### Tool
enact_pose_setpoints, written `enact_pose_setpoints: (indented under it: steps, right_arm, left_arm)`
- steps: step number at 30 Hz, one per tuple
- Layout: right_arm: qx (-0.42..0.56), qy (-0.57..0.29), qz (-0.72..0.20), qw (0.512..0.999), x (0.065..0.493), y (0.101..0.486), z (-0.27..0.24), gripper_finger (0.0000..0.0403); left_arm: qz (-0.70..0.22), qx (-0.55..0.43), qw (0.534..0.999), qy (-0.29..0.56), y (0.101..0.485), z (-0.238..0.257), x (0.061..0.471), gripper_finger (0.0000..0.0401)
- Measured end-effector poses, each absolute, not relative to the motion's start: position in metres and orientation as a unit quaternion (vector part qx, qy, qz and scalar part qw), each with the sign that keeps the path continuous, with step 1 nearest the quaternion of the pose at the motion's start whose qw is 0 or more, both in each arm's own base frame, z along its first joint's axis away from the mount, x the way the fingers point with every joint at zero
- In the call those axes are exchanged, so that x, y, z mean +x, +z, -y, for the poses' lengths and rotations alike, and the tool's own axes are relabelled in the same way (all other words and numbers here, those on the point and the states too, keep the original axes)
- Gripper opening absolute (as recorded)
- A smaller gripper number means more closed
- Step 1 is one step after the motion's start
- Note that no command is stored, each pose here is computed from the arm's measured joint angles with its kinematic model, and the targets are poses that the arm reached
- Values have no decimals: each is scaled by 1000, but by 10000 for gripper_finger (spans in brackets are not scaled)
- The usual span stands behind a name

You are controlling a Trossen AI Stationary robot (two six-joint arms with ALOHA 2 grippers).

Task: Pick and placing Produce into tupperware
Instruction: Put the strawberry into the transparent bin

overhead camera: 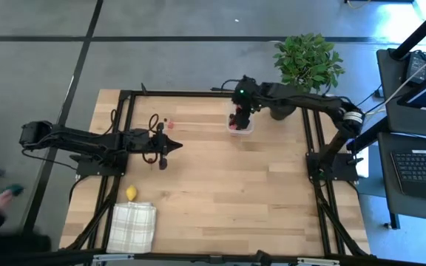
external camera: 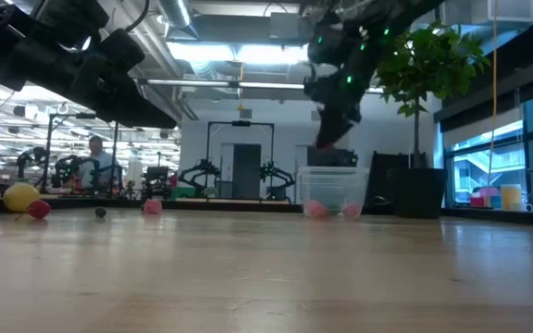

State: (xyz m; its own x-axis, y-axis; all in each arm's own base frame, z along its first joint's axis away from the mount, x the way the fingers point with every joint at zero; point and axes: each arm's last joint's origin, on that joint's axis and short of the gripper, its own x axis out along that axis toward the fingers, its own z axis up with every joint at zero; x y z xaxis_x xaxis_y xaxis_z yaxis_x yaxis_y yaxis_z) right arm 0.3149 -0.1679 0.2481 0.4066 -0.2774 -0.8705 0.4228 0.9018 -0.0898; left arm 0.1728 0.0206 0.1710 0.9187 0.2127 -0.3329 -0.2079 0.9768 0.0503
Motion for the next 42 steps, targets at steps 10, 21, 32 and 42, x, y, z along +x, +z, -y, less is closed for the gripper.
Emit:
enact_pose_setpoints:
  steps: [10,21,32,42]
  right_arm:
    - [91,-182,-557,805,332,196,177,147]
    - [92,-171,-583,789,336,175,179,147]
    - [91,-172,-581,790,336,175,179,163]
    - [91,-173,-581,790,336,175,179,171]
  left_arm:
    - [-171,7,979,107,171,-21,173,2]
    - [-172,7,979,107,171,-21,173,2]
    - [-172,7,979,107,171,-21,173,2]
    - [-172,7,979,107,171,-21,173,2]
